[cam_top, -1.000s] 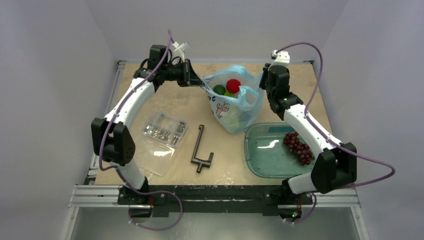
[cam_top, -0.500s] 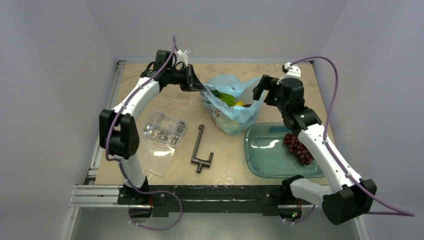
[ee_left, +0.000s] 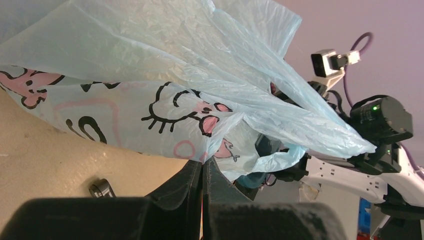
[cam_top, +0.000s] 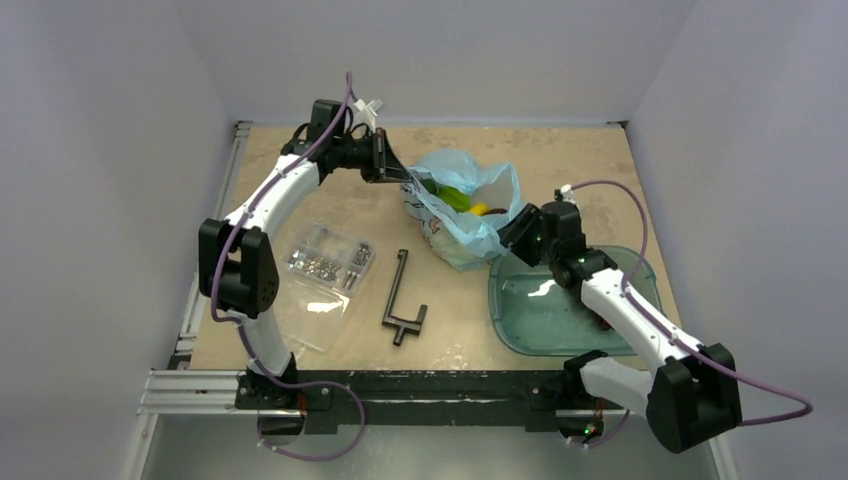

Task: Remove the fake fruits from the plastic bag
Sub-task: Adjust the plastic bag at the center of the board.

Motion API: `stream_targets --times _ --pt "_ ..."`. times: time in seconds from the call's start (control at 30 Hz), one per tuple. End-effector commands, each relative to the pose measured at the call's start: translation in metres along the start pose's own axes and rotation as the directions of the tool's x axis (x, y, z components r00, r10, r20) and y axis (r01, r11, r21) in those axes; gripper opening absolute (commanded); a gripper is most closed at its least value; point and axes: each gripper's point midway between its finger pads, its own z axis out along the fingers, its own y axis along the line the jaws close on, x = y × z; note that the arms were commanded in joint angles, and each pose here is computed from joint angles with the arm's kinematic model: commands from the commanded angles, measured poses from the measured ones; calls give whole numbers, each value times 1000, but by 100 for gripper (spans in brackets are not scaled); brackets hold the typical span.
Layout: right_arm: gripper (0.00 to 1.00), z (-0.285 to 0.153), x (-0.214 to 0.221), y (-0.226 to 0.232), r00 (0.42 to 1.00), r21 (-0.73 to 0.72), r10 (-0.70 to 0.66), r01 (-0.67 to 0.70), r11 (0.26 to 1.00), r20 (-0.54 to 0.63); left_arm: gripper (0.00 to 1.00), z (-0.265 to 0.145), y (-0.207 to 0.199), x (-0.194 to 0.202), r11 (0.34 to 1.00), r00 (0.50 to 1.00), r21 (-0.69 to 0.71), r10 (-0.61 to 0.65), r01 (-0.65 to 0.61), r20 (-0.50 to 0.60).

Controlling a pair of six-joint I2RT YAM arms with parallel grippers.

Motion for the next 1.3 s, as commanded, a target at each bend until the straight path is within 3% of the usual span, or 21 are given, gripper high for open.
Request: stream_targets --times 0.0,0.07,0.27,0.33,0.53,0.63,0.67,0.77,0.87,1.0,1.17,1.2,1.23,1.27 --pt "39 9 22 32 999 -175 40 -43 984 -22 0 -11 -19 -11 999 999 29 26 -28 39" --pt "35 11 47 41 999 -203 4 -12 979 -38 0 -9 -11 -9 1000 999 4 8 -9 33" --pt "8 -4 95 59 997 -281 -79 69 957 -24 0 -4 2 -7 999 1000 -31 -9 10 13" --pt "0 -6 109 46 996 -265 -86 74 961 -32 0 -4 1 -7 1000 1000 -30 -7 7 13" --pt "0 9 140 -5 986 -153 -152 140 978 -67 0 -5 1 -6 1000 1000 -28 4 -3 5" --pt "2 8 136 3 974 -160 -220 208 965 -58 0 -6 4 -5 998 1000 -54 10 -10 1" --pt "3 6 132 8 972 -166 -228 217 962 -51 5 -7 5 -5 998 1000 -65 13 -13 2" --pt "14 -3 119 28 966 -213 -259 251 944 -10 30 -11 5 -4 996 1000 -89 19 -19 7" --pt "37 -11 110 40 960 -237 -280 275 932 9 46 -14 3 -3 995 999 -96 42 -40 18" --pt "57 -22 99 55 944 -262 -328 327 908 41 53 -24 2 -2 979 991 -160 130 -126 14" --pt "77 -26 101 66 937 -302 -348 339 891 25 58 -60 -5 -14 871 926 -359 375 -334 49" --pt "83 -24 100 64 937 -291 -347 341 894 32 65 -70 -14 -16 845 899 -377 433 -378 70" --pt "84 -23 101 64 937 -294 -346 341 893 34 83 -76 -22 -17 821 870 -385 486 -422 83" --pt "85 -22 102 64 938 -298 -345 337 893 30 93 -81 -31 -17 795 837 -389 539 -466 98"
